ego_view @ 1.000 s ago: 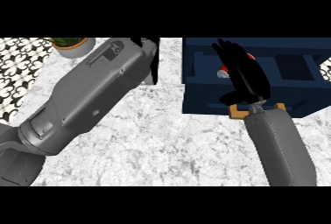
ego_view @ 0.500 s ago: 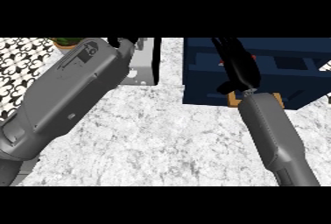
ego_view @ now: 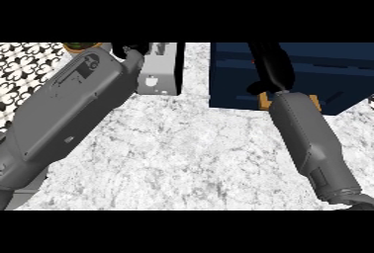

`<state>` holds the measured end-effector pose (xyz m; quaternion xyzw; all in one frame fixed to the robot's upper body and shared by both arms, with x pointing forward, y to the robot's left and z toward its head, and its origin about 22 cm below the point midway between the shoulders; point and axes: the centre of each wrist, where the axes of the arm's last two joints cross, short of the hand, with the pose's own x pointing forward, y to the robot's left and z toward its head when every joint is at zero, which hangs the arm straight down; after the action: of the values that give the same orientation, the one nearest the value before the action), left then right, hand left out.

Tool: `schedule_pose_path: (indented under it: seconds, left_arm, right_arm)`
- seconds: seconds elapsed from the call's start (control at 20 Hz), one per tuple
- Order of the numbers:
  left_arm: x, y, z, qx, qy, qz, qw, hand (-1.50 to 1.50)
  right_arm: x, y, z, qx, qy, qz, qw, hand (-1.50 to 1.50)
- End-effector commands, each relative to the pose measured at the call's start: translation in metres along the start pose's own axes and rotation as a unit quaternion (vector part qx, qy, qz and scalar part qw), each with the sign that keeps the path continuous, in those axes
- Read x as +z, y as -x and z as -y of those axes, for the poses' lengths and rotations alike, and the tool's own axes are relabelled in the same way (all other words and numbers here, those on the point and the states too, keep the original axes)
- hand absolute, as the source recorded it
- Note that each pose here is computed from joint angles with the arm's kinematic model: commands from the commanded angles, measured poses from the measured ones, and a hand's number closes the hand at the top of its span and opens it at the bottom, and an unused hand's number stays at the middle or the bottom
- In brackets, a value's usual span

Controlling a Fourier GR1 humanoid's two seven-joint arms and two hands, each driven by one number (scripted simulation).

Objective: Pick up the can, place it into the drawer and close the drawer

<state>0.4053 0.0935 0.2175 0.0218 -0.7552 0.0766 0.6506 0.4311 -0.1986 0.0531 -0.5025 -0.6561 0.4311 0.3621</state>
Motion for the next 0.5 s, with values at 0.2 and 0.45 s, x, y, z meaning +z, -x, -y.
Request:
schedule_pose_path:
  seconds: [0.2, 0.45]
  left_arm:
    - [0.005, -0.011, -0.010, 0.000, 0.008, 0.002, 1.0000, -1.50]
    - [0.009, -0.007, -0.022, -0.001, 0.017, 0.011, 0.9998, -1.50]
  right_arm:
    - [-0.016, -0.001, -0.001, 0.004, 0.027, -0.028, 0.999, -1.50]
    - [-0.030, 0.011, 0.016, 0.017, 0.050, -0.034, 0.998, -1.50]
